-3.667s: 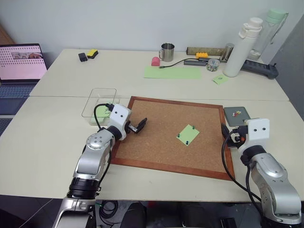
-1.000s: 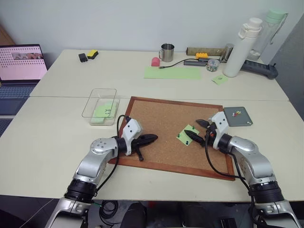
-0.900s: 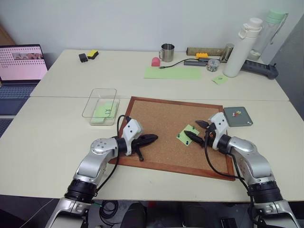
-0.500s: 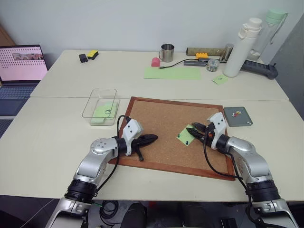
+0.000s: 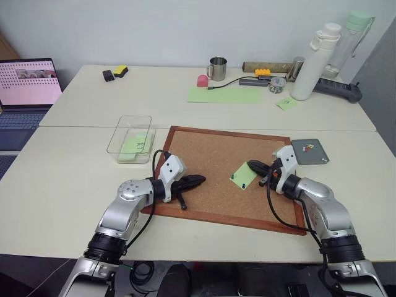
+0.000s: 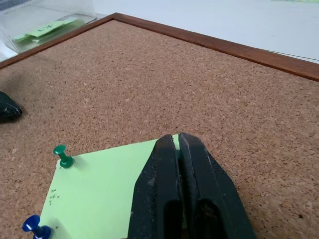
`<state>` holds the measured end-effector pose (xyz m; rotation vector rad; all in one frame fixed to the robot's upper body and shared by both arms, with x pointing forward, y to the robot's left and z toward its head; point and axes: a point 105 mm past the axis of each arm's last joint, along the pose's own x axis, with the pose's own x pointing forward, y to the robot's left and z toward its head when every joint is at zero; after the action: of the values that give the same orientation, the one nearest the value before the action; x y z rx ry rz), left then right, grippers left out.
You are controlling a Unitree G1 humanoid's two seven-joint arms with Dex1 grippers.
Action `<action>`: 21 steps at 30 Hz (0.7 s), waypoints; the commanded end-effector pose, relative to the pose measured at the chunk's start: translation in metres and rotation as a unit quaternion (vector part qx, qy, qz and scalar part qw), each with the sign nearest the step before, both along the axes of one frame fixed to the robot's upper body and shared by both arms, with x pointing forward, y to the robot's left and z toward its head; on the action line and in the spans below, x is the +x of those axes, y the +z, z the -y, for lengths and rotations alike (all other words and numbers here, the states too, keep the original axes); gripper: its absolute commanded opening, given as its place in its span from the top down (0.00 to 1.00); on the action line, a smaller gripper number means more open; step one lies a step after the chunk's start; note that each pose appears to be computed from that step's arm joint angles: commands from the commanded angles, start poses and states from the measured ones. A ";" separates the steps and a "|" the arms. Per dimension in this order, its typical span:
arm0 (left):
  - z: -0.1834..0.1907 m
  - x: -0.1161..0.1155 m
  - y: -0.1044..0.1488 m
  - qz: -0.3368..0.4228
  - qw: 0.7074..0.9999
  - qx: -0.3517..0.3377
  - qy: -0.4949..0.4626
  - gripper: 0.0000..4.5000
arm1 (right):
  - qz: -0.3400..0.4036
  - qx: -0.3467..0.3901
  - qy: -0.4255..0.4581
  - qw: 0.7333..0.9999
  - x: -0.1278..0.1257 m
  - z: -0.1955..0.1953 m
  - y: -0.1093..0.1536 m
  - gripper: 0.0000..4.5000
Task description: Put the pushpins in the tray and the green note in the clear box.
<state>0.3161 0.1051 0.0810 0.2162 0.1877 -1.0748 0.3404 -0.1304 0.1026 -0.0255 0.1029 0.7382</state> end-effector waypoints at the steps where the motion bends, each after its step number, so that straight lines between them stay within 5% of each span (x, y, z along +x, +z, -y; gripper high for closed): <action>1: 0.000 -0.006 -0.019 -0.035 0.999 0.025 -0.005 1.00 | 0.060 0.048 0.029 0.997 -0.011 -0.011 0.043 0.99; 10: -0.003 -0.006 -0.021 -0.041 0.999 0.030 -0.002 1.00 | 0.086 0.042 0.009 0.995 -0.017 -0.004 0.067 0.99; 21: 0.000 -0.007 -0.021 -0.037 0.999 0.027 -0.005 1.00 | 0.069 -0.022 -0.299 0.952 0.042 0.124 0.066 0.99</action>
<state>0.3155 0.1041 0.0797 0.2224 0.2012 -1.0841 0.3786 -0.2286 0.1624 -0.0829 0.0069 0.2300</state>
